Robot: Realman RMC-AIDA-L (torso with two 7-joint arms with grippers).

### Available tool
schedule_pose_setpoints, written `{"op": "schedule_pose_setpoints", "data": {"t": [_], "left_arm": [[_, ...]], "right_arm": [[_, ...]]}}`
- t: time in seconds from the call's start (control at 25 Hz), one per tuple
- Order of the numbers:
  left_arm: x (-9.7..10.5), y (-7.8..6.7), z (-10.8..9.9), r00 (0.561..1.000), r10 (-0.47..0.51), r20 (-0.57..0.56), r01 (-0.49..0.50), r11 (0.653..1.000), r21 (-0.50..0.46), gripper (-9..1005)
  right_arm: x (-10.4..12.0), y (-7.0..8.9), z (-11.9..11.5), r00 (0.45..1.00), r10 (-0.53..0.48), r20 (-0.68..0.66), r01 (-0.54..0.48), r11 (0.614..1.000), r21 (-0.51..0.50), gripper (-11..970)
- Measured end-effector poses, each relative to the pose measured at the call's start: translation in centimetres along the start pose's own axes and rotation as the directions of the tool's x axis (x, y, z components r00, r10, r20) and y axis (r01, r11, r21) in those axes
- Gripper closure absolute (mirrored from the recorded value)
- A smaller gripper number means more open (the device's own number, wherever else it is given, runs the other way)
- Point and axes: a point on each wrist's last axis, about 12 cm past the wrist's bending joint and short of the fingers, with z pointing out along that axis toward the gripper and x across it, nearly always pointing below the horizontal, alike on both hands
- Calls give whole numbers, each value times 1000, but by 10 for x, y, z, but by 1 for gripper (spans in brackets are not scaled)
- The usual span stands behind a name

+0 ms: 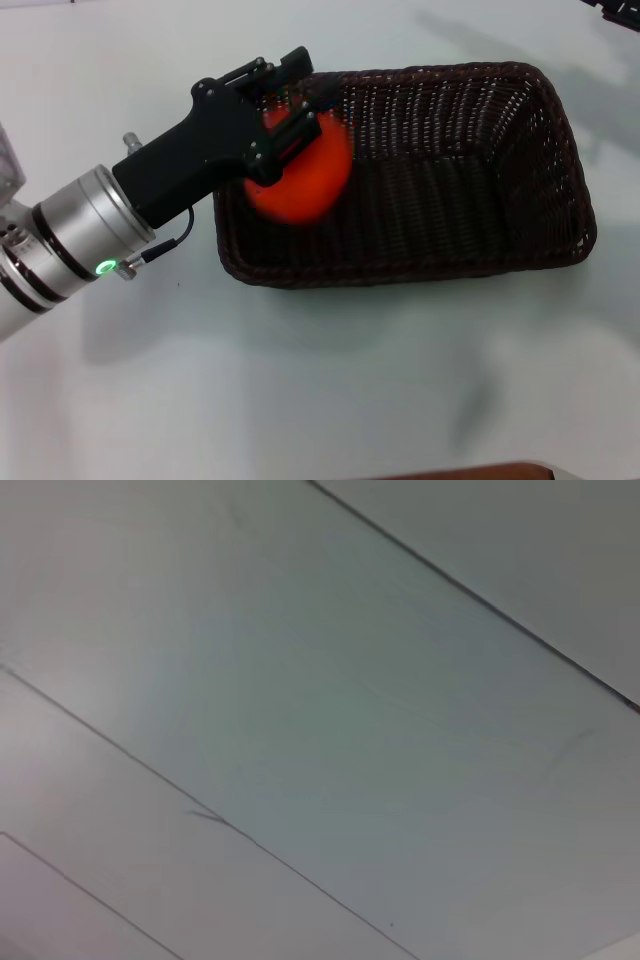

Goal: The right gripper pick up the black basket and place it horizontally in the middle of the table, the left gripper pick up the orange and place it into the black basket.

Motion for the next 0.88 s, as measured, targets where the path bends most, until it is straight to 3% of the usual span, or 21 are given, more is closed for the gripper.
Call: {"op": "schedule_pose_setpoints", "data": {"t": [0.2, 0.4, 0.64, 0.88], "left_arm": [[2, 3, -5, 1000, -9, 3, 10, 999, -50, 538], [2, 11, -27, 994, -45, 97, 65, 974, -218, 431], [3, 23, -79, 979, -40, 201, 132, 873, -470, 227], [10, 21, -121, 975, 17, 220, 131, 756, -641, 106]], "right_arm": [[-9, 4, 3, 996, -80, -33, 81, 997, 14, 31], [-15, 6, 2, 979, -183, -94, 186, 982, 24, 31], [-26, 12, -5, 928, -314, -199, 314, 949, -28, 31], [-47, 24, -21, 818, -448, -361, 408, 894, -184, 31]]}}
